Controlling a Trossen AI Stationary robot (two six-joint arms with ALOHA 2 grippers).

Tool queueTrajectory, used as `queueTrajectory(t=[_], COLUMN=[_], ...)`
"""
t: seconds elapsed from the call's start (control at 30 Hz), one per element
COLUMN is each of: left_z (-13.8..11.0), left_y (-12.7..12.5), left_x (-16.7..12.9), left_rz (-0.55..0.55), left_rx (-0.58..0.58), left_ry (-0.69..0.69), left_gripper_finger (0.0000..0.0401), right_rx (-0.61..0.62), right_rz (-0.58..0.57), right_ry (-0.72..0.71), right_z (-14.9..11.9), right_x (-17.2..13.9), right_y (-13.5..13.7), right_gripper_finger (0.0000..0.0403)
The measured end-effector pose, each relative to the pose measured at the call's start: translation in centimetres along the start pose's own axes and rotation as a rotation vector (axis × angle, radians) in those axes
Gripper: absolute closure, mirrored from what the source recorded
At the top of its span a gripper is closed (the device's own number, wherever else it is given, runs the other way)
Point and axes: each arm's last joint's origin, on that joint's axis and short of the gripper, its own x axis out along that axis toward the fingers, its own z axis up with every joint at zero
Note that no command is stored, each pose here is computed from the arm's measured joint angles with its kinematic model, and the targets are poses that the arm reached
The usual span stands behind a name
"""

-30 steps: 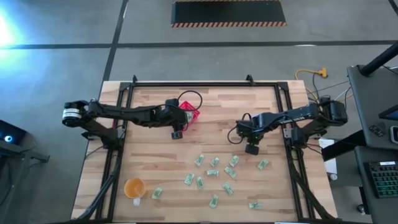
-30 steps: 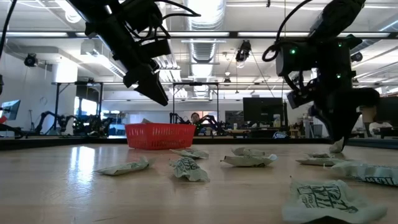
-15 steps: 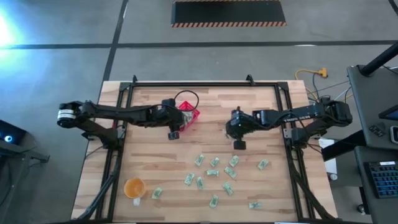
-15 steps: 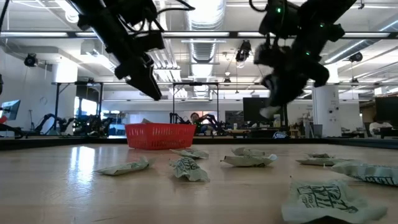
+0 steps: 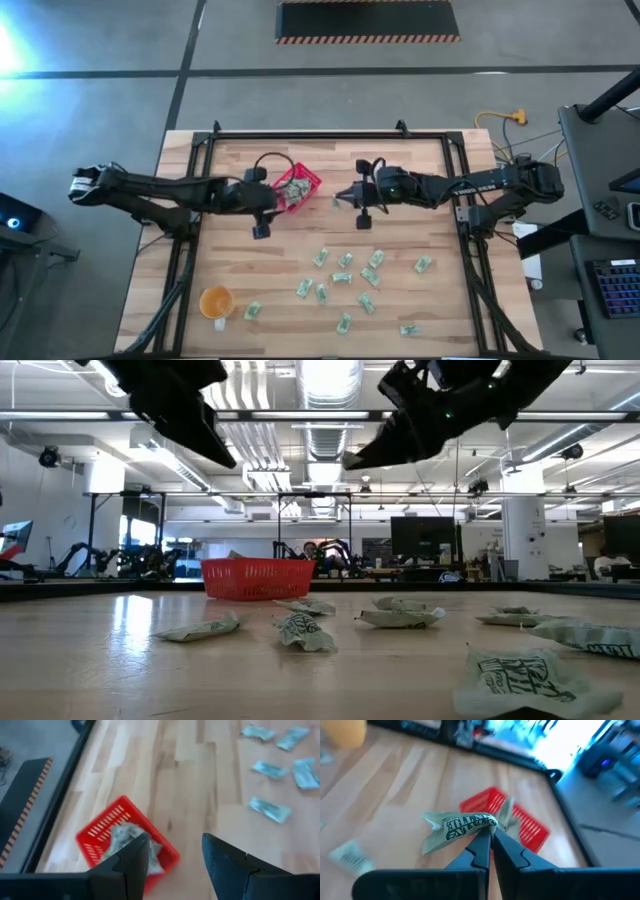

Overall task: Pick and place Stevia / Truvia into bins
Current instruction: Put the white stevia packet into the red bin

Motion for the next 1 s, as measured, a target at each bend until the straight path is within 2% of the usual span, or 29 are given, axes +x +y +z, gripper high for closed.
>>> queueTrajectory(t=[0.13, 0.23, 0.4, 0.6, 0.77, 1.0], left_z=[-0.3, -0.2, -0.4, -0.7, -0.7, -0.8], left_y=[-0.6, -0.7, -0.7, -0.7, -0.7, -0.8], left_x=[-0.6, -0.8, -0.9, -0.7, -0.7, -0.7], left_rz=[-0.026, -0.030, -0.030, -0.030, -0.030, -0.030], left_rx=[0.018, 0.018, 0.017, 0.021, 0.021, 0.022], left_ry=[-0.019, -0.033, -0.034, -0.021, -0.020, -0.020], left_gripper_finger=[0.0234, 0.0235, 0.0235, 0.0234, 0.0235, 0.0235], right_rx=[0.015, 0.035, 0.099, 0.191, 0.252, 0.302], right_rz=[-0.061, -0.096, -0.134, -0.146, -0.121, -0.012], right_ry=[-0.064, -0.057, 0.023, 0.200, 0.312, 0.319], right_z=[-0.4, -1.0, -2.2, -3.3, -3.1, -2.0], right_x=[1.5, 3.5, 8.2, 12.4, 14.0, 14.2], right_y=[-1.3, -2.6, -5.4, -8.7, -10.3, -10.3], right_gripper_finger=[0.0394, 0.0394, 0.0394, 0.0394, 0.0394, 0.0394])
